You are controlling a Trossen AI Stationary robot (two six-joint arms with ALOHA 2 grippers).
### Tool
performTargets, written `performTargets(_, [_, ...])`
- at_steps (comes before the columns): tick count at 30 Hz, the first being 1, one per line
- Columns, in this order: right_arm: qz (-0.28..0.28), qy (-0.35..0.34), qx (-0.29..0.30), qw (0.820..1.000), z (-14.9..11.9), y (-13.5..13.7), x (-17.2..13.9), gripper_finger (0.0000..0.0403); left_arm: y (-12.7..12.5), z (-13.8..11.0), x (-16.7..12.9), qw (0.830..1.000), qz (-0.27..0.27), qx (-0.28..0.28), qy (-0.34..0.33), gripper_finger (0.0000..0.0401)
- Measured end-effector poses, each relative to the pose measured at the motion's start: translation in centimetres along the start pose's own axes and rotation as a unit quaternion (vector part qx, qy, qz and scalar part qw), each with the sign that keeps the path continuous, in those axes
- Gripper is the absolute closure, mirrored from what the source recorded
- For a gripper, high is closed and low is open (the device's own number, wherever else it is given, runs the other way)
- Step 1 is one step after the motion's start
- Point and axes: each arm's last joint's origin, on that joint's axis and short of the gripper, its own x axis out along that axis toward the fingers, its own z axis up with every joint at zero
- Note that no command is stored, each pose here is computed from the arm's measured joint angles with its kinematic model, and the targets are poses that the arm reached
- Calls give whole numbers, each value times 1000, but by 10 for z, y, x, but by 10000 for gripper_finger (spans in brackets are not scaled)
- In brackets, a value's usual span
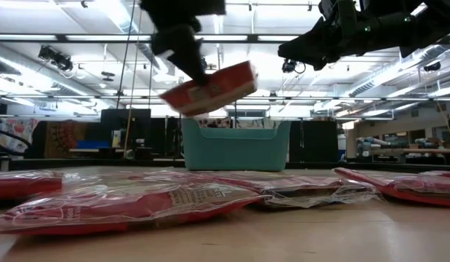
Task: Sort popcorn bags into baskets
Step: Put the red popcorn bag into the bin
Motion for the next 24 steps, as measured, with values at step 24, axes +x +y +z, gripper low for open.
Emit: performTargets(24, [20,28,13,999,-5,9,-1,298,133,-9,86,996,44,-37,-61,378])
